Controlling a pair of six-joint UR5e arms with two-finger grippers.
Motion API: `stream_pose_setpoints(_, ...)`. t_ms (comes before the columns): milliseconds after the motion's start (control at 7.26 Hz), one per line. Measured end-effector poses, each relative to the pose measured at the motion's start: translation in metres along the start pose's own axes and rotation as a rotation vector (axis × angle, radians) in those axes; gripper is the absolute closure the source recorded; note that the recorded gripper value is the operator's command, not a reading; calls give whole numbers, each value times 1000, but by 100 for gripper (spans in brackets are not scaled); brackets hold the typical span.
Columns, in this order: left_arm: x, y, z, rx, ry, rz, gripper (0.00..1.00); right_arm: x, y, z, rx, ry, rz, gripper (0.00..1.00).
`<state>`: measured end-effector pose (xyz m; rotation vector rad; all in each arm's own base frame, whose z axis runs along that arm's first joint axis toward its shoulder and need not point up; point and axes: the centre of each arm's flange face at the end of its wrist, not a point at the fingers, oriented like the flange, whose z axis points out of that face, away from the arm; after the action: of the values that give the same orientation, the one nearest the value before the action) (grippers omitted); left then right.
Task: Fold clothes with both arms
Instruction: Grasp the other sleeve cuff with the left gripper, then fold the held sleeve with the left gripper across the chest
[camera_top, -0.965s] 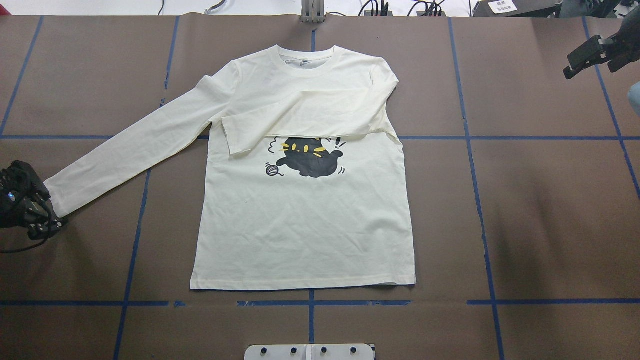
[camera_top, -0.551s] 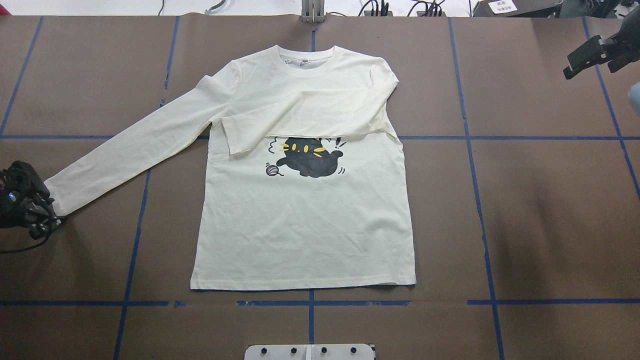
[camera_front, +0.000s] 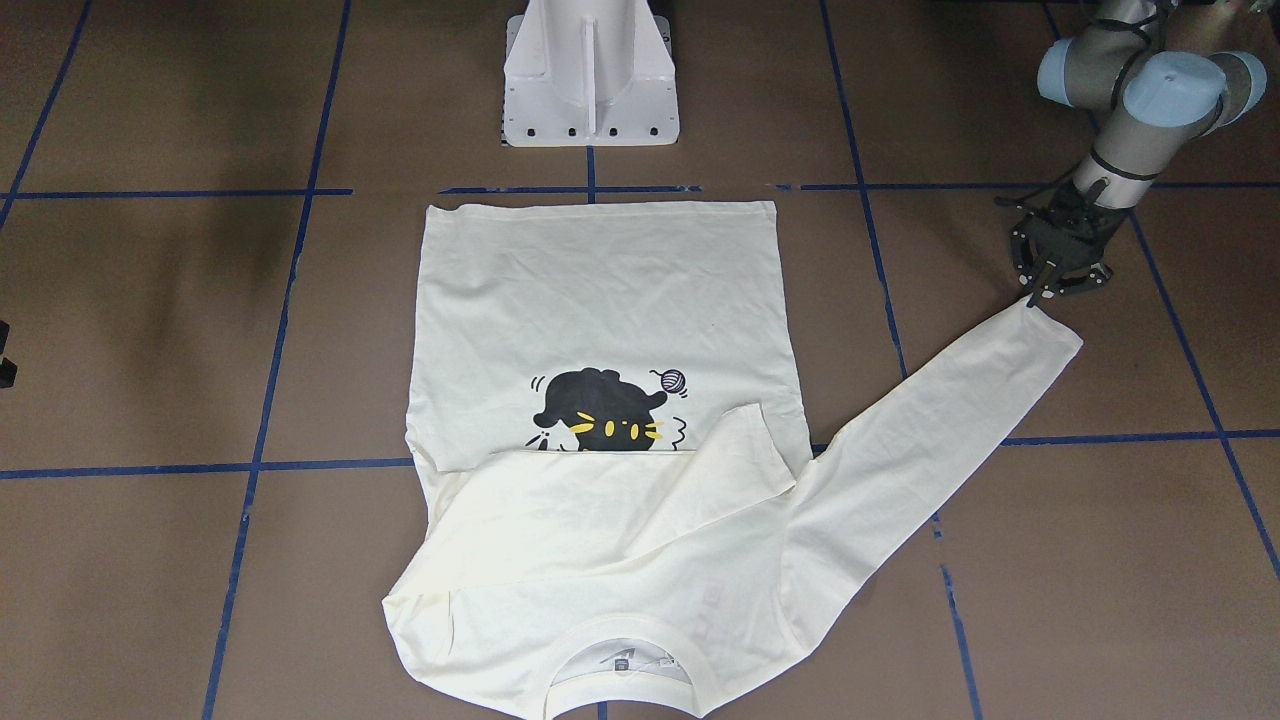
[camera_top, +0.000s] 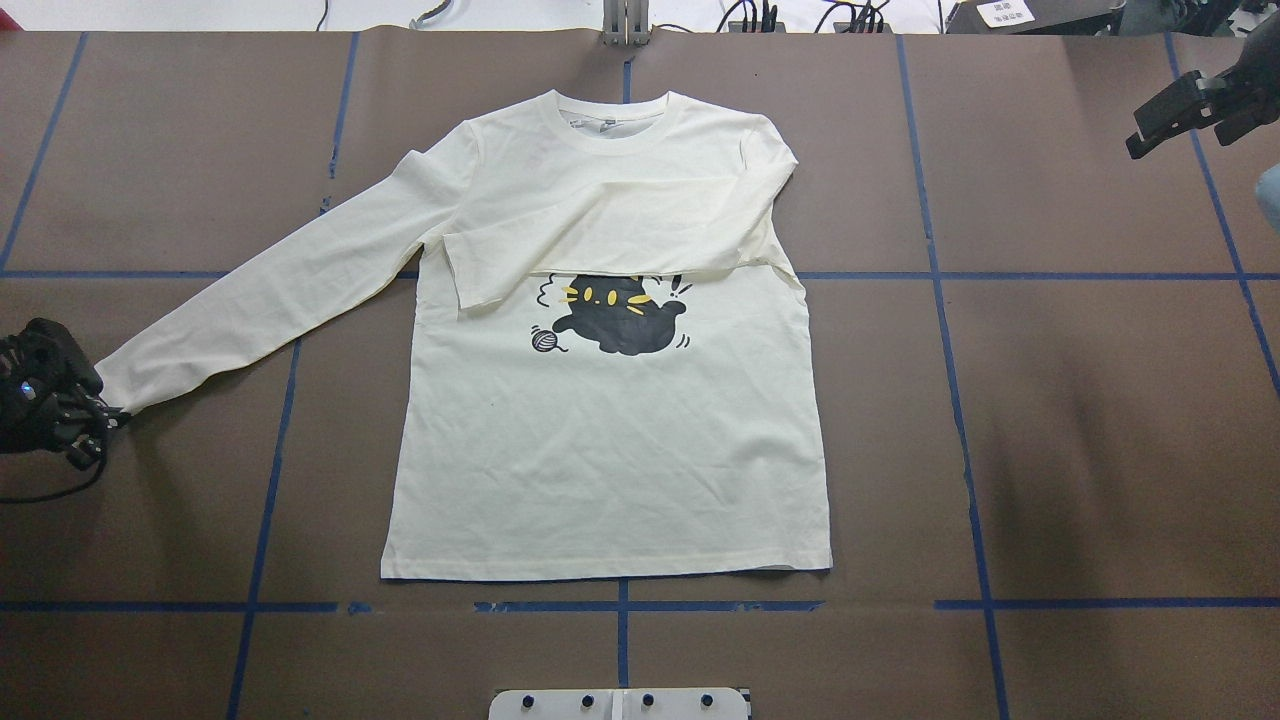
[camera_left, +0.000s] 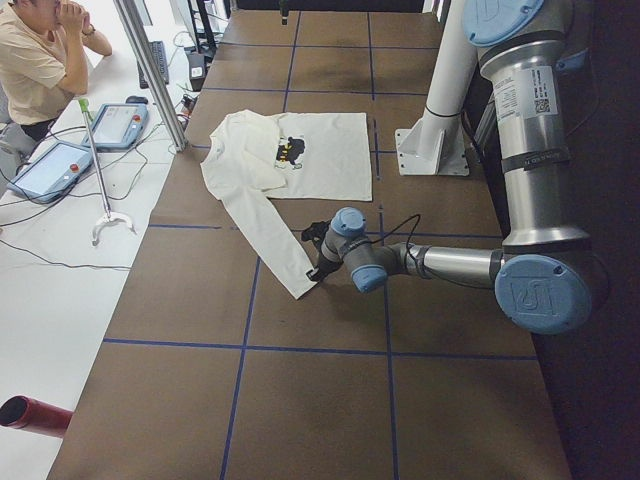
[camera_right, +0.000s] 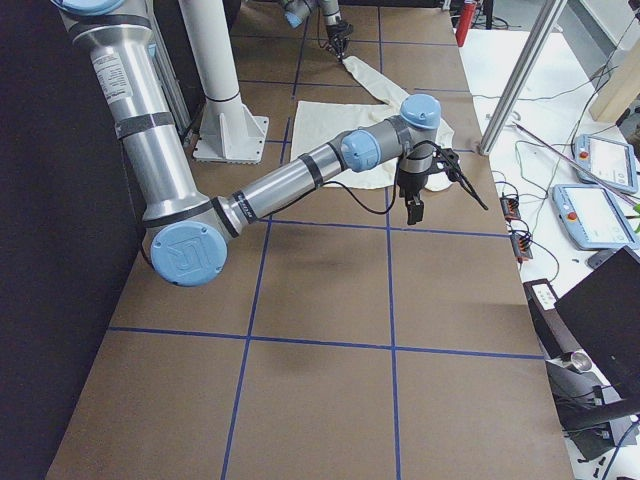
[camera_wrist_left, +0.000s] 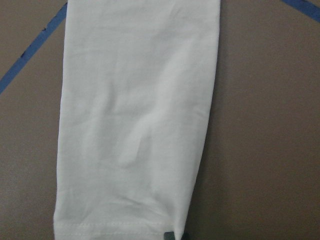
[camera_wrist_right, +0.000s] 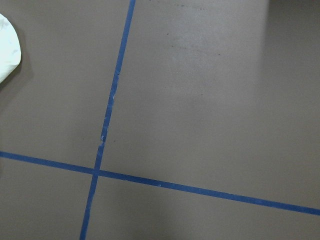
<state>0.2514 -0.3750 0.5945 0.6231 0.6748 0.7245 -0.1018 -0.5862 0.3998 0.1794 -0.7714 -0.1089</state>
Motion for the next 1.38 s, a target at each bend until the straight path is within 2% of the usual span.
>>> stream_pose_setpoints(276,-7,-48,-26,103,-21,-3,100,2,1,1,-1,2,1,0)
stream_pose_setpoints(413,-23,-85,-41,154,-52,-23,100,3,2,2,-3,3,3,0)
stream_pose_setpoints(551,-40,-131,-54,177,-85,-49,100,4,3,2,-4,2,5,0)
stream_pose_setpoints(965,-42,-303,-99,189,-118,-204,100,9,5,2,-6,2,14,0)
stream_pose_setpoints(1240,0,-423,-143,209,-117,-372,100,11,5,1,-5,4,20,0)
stream_pose_setpoints(1378,47,-486,-153,216,-138,-460,100,12,6,1,-5,4,23,0)
